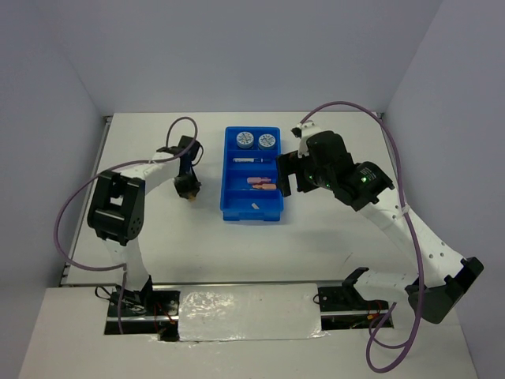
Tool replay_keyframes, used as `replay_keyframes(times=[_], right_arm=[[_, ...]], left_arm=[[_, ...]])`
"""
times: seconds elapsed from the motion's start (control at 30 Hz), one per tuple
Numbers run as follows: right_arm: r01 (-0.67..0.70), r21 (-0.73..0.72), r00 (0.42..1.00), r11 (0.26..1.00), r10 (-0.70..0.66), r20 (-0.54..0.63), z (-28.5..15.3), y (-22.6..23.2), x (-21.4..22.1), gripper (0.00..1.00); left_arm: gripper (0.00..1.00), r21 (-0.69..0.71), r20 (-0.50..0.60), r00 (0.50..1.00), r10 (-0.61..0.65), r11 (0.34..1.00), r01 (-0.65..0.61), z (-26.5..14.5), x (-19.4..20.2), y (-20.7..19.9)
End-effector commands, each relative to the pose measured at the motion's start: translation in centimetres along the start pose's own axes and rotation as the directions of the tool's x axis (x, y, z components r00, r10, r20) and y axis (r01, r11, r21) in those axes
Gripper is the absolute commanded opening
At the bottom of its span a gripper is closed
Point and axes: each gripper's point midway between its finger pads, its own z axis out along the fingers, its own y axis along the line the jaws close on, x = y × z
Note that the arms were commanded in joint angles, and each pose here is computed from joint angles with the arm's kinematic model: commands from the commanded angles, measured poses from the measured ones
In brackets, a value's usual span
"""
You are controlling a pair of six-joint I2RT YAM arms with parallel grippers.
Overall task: Sort the stationery into containers
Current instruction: Pick up the stationery from the center of the board, then place the stationery in the storage box.
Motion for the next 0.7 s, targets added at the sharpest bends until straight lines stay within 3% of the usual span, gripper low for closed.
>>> replay_keyframes(times=[0.0, 0.1, 0.13, 0.23, 0.27, 0.37, 0.43, 0.67], right_arm=[[0.002, -0.003, 0.999, 1.000, -0.002, 0.037, -0.8, 0.0, -1.1, 1.00], [0.014, 0.004, 0.999, 1.000, -0.014, 0.044, -0.8, -0.3, -1.2, 1.00], [0.017, 0.004, 0.999, 1.000, -0.018, 0.043, -0.8, -0.3, -1.2, 1.00], [0.023, 0.004, 0.999, 1.000, -0.023, 0.042, -0.7, -0.3, -1.5, 1.00], [0.024, 0.001, 0.998, 1.000, -0.024, 0.051, -0.8, -0.3, -1.9, 1.00], [0.029, 0.000, 0.998, 1.000, -0.029, 0.057, -0.9, -0.3, -2.5, 1.00], [0.029, -0.005, 0.998, 1.000, -0.029, 0.057, -0.8, -0.1, -2.7, 1.00], [0.017, -0.029, 0.998, 0.999, -0.015, 0.056, -0.9, 0.2, -2.2, 1.00]], left_arm=[[0.09, 0.183, 0.180, 0.983, 0.049, 0.980, -0.082, -6.1, -3.2, -2.9], [0.10, 0.324, 0.406, 0.896, 0.182, 0.887, -0.327, -12.3, -3.9, -6.3], [0.12, 0.383, 0.508, 0.841, 0.183, 0.827, -0.412, -14.5, -4.3, -8.7], [0.18, 0.447, 0.672, 0.704, 0.228, 0.633, -0.632, -19.0, -3.1, -11.3], [0.21, 0.491, 0.680, 0.690, 0.249, 0.544, -0.680, -19.8, -1.6, -12.3], [0.26, 0.482, 0.698, 0.625, 0.349, 0.417, -0.771, -20.8, 0.7, -14.7], [0.28, 0.469, 0.671, 0.599, 0.436, 0.375, -0.799, -19.0, 2.8, -16.2], [0.34, 0.462, 0.587, 0.605, 0.538, 0.391, -0.796, -15.4, 5.0, -17.9]])
